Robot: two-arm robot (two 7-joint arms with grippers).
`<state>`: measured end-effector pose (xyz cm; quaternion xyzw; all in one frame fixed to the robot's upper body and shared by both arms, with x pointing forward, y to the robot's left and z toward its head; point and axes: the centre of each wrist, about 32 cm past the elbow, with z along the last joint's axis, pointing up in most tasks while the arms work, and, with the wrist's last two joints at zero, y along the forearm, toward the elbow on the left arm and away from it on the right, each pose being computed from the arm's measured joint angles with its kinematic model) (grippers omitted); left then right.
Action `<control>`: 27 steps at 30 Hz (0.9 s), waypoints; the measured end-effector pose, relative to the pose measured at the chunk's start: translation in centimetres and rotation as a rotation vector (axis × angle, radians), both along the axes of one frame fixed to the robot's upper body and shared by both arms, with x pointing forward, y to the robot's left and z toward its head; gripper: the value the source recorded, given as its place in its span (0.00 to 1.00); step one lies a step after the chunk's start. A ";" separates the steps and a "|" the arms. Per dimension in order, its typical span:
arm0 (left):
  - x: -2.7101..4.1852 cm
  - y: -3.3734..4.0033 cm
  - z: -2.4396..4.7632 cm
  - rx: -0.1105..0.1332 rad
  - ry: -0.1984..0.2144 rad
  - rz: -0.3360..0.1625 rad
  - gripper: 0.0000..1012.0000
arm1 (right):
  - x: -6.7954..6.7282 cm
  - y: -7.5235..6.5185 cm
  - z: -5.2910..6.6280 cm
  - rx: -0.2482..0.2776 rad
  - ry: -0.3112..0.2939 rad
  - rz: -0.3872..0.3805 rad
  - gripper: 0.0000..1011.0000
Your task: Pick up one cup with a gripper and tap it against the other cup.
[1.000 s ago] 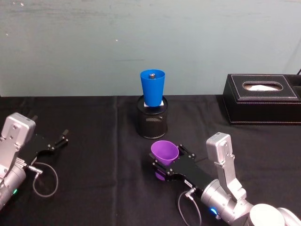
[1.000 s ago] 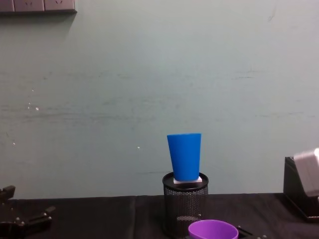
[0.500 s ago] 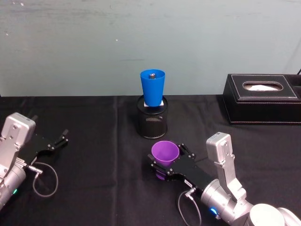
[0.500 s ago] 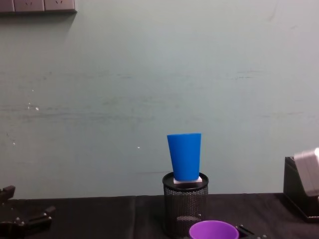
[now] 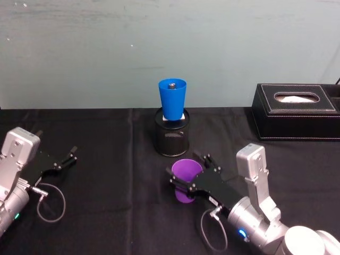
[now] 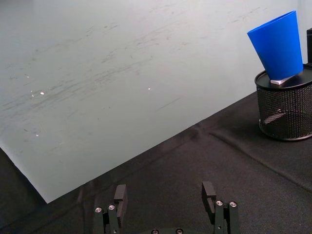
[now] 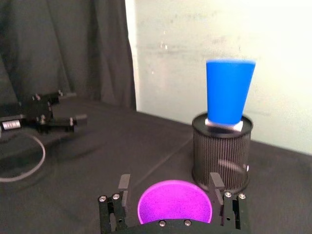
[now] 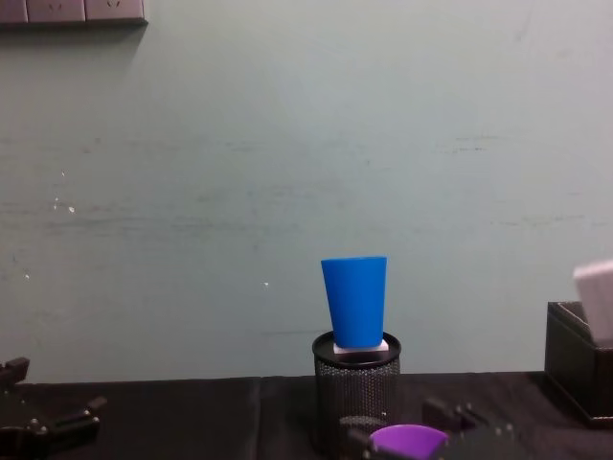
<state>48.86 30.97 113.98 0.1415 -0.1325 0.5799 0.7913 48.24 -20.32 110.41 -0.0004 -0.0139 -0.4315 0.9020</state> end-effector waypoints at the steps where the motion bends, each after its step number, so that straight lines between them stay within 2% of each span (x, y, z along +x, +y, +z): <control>1: 0.00 0.00 0.00 0.000 0.000 0.000 0.99 | 0.0 0.0 0.3 0.006 -0.011 0.000 0.99; 8: 0.00 0.00 0.00 0.000 0.000 0.000 0.99 | -0.1 -0.1 1.8 0.047 -0.057 -0.029 0.99; 14: 0.00 0.00 0.00 0.000 0.000 0.000 0.99 | -0.3 -0.6 2.8 0.089 -0.090 -0.116 0.99; 17: 0.00 0.00 0.00 0.000 0.000 0.000 0.99 | -0.4 -1.1 3.1 0.109 -0.106 -0.213 0.99; 18: 0.00 0.00 0.00 0.000 0.000 0.000 0.99 | -0.4 -1.1 3.1 0.109 -0.106 -0.213 0.99; 21: 0.00 0.00 0.00 0.000 0.000 0.000 0.99 | -0.4 -1.4 3.0 0.113 -0.102 -0.337 0.99; 22: 0.00 0.00 0.00 0.000 0.000 0.000 0.99 | -0.4 -1.4 3.0 0.113 -0.102 -0.337 0.99; 26: 0.00 0.00 0.00 0.000 0.000 0.000 0.99 | -0.1 -1.6 2.3 0.090 -0.062 -0.495 0.99; 27: 0.00 0.00 0.00 0.000 0.000 0.000 0.99 | 0.0 -1.6 2.1 0.084 -0.055 -0.511 0.99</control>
